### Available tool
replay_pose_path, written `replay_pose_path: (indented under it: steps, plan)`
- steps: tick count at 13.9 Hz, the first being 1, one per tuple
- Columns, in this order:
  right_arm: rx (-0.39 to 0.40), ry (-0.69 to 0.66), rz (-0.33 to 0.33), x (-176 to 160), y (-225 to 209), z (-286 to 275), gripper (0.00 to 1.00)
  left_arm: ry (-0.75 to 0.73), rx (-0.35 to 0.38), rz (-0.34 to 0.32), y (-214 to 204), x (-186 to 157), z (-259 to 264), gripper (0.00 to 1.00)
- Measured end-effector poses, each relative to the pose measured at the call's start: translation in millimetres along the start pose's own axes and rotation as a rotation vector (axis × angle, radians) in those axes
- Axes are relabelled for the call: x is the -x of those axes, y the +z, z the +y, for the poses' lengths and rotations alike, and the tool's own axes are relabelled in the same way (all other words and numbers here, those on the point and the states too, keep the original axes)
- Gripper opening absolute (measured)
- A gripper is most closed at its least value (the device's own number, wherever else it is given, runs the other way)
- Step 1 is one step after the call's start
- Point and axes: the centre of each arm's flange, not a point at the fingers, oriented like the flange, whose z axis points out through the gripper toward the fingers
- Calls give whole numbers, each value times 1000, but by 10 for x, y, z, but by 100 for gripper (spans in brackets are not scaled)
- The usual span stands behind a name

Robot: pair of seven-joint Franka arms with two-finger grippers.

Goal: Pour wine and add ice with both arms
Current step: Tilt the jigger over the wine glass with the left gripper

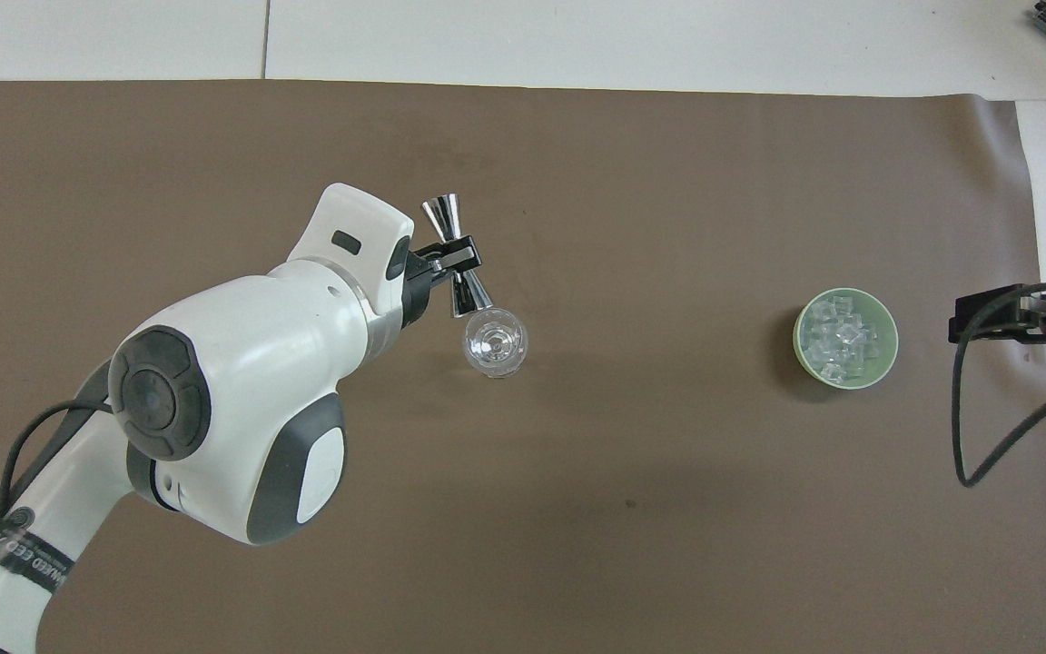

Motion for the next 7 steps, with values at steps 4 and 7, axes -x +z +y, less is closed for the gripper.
replay_pose_path:
  steps: [4, 7]
  plan:
    - [0, 0, 0, 0, 0, 0, 100, -26, 10, 14, -9, -11, 4, 21]
    - [0, 0, 0, 0, 0, 0, 100, -72, 18, 24, -19, -20, 9, 21]
